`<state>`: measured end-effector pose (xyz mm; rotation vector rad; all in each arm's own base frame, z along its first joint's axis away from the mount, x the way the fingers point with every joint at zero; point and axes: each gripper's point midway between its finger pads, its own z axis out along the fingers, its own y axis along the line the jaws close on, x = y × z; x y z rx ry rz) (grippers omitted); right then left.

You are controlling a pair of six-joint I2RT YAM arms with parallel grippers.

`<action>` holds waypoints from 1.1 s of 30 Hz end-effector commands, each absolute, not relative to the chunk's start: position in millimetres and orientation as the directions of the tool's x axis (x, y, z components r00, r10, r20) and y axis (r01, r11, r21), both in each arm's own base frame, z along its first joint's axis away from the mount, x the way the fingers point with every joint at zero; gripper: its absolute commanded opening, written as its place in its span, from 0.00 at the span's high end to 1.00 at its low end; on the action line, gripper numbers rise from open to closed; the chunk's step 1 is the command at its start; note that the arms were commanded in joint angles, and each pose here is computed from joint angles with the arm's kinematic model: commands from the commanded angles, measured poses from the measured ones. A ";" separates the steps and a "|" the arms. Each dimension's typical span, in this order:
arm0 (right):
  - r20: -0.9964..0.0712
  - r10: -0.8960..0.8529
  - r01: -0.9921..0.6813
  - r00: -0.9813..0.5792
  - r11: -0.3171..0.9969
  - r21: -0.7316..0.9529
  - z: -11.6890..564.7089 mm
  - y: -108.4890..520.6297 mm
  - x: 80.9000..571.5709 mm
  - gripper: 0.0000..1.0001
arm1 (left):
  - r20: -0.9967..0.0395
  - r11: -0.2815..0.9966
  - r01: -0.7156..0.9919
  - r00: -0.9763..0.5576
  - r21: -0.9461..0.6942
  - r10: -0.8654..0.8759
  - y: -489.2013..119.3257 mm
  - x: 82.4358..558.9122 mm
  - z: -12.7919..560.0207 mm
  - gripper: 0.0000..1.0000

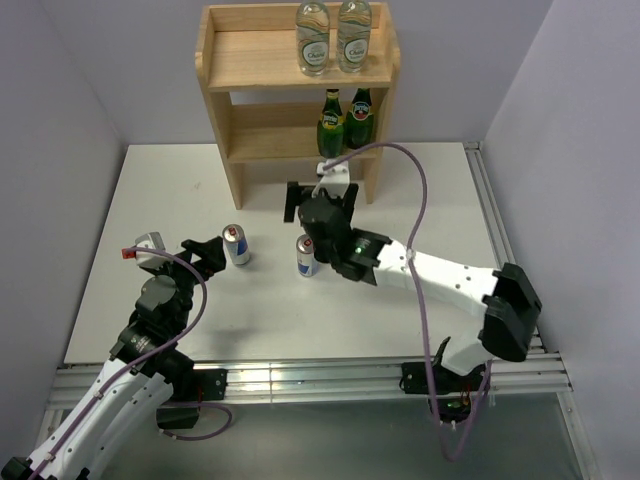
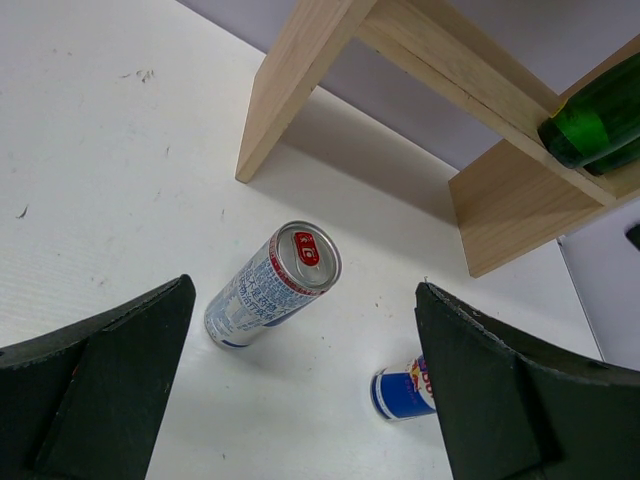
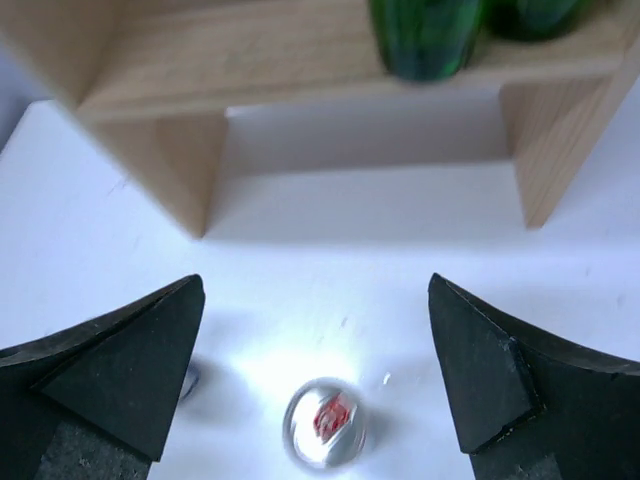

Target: Place and organize the beverage onto the shelf

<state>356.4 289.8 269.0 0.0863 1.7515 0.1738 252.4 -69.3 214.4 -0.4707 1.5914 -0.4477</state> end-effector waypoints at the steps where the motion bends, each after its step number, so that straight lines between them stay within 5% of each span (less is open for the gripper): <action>1: -0.952 0.226 -0.011 -0.207 0.972 0.233 269.3 280.1 318.1 0.00 | -0.828 0.829 -0.008 -0.050 -0.559 -0.559 -71.9 251.4 222.1 0.01; 13: -0.859 0.240 -0.090 -0.453 0.946 0.312 145.4 284.4 225.9 0.00 | -0.825 0.826 -0.005 -0.057 -0.564 -0.563 -74.4 252.8 219.7 0.01; 33: -0.897 0.157 -0.106 -0.413 0.970 0.219 95.7 321.4 285.3 0.00 | -0.829 0.831 -0.015 -0.065 -0.556 -0.556 -73.7 253.5 216.0 0.01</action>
